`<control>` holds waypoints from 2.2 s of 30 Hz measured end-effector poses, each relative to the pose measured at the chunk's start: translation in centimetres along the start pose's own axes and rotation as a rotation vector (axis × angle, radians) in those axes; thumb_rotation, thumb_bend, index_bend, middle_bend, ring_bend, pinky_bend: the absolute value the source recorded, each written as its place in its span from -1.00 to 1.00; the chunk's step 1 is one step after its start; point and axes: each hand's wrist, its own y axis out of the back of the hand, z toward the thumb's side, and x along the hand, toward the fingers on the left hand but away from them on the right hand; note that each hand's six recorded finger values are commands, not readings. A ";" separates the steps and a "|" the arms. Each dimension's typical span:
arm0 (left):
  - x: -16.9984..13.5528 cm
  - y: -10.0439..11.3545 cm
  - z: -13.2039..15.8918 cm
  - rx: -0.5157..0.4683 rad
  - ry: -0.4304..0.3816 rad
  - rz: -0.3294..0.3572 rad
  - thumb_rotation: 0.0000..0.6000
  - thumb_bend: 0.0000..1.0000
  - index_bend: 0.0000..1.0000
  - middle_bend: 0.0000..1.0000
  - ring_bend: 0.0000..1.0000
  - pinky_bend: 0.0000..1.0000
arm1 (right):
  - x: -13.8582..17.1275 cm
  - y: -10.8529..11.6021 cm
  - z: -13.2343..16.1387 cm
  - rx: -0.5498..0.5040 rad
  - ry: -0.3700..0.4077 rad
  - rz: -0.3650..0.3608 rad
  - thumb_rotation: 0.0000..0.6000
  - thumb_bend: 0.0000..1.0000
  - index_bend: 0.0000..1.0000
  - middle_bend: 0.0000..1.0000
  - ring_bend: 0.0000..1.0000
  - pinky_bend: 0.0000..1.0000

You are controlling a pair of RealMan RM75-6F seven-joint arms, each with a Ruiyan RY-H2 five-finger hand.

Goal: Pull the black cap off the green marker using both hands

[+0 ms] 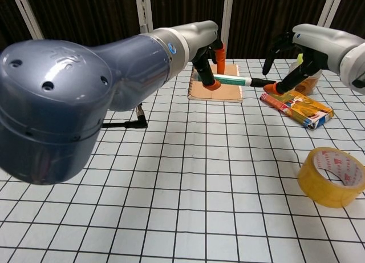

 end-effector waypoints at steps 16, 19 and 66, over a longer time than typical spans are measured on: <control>-0.1 0.2 0.2 -0.020 -0.027 0.014 1.00 0.01 0.26 -0.53 -1.00 -1.00 | -0.2 -0.2 0.3 0.008 0.004 -0.001 1.00 -0.40 0.08 -0.94 -0.91 -0.93; -0.1 0.2 0.0 -0.019 -0.021 0.012 1.00 0.01 0.26 -0.53 -1.00 -1.00 | -0.2 -0.1 0.4 0.006 0.008 -0.007 1.00 -0.40 0.10 -0.94 -0.91 -0.93; -0.1 0.0 -0.4 -0.024 -0.018 0.005 1.00 0.01 0.27 -0.53 -1.00 -1.00 | -0.3 -0.4 -0.6 0.001 -0.018 0.015 1.00 -0.38 -0.12 -0.93 -0.90 -0.93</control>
